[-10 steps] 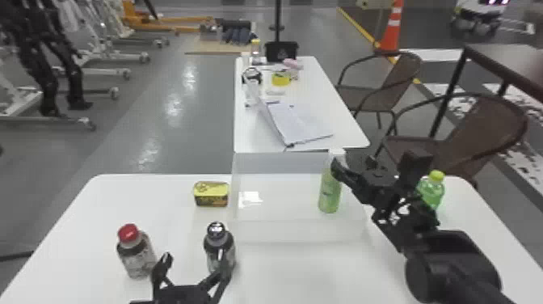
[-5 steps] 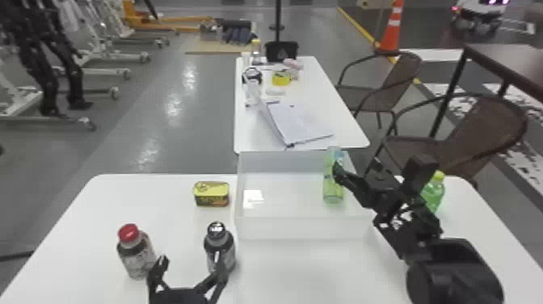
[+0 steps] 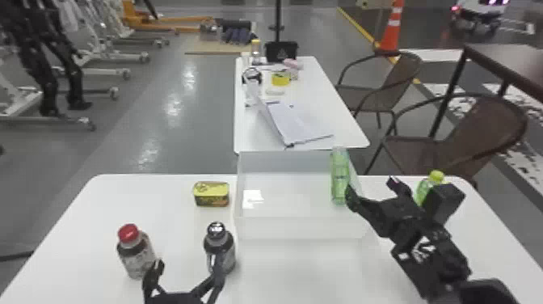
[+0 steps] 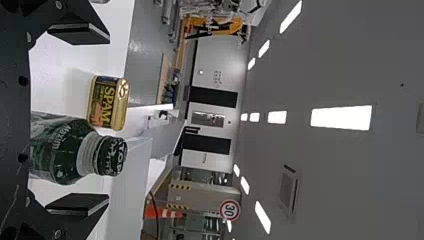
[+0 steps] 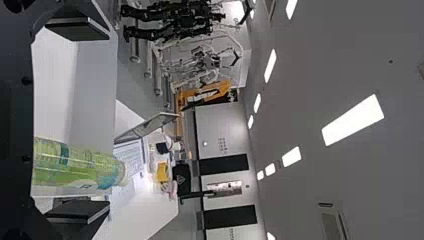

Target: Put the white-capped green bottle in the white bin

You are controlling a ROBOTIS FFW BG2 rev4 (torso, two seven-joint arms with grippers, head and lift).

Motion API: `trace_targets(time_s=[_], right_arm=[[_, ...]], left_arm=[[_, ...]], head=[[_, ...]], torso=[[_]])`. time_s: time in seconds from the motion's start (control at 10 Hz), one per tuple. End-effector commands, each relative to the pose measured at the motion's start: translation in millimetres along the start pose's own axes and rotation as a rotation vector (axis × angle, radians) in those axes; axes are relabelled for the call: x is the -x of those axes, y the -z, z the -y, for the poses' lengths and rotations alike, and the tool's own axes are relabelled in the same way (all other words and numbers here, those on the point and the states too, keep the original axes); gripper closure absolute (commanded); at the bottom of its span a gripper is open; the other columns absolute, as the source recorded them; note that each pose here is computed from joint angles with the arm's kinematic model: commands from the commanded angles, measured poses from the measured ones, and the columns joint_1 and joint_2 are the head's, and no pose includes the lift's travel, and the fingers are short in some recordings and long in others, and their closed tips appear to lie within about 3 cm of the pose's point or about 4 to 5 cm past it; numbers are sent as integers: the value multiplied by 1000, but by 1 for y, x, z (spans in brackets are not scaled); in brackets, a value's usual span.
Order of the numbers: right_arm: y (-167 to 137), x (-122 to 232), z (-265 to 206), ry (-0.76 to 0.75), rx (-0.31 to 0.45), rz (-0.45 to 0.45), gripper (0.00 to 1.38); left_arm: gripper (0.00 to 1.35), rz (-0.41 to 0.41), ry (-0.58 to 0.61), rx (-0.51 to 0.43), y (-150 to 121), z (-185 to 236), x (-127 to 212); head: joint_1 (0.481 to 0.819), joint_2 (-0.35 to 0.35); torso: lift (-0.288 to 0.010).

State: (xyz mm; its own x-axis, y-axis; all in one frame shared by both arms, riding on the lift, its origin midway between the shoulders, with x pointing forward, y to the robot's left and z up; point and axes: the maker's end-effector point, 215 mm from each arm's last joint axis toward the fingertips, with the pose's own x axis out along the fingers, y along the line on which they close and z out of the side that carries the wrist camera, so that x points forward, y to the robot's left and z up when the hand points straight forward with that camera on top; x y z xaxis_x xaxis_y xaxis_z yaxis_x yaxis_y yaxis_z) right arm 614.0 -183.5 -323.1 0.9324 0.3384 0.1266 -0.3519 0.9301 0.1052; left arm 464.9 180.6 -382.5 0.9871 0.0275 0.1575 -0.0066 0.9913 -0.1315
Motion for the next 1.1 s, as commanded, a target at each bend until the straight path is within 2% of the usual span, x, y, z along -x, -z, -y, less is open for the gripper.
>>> trace_targets(time_s=[0.0,0.3,0.5,1.0], right_arm=[[4,34,-7,9,10,-17,104],[33,93,-8,73,-13,-81,105],[39,125,-7,92,7,-119,105],[61,179,-6,143,-13,-190,104]], left_arm=[[176,0,-8,-2,0,-3,2],[176,4,-23,-11,-3,-10,6],[176,4,-22,-15,-3,-10,6],[176,3,-40,-29,-5,-18,13]], head=[[549,0],[549,0],[549,0],[549,0]], torso=[[-100],[-100],[-100],[-100]])
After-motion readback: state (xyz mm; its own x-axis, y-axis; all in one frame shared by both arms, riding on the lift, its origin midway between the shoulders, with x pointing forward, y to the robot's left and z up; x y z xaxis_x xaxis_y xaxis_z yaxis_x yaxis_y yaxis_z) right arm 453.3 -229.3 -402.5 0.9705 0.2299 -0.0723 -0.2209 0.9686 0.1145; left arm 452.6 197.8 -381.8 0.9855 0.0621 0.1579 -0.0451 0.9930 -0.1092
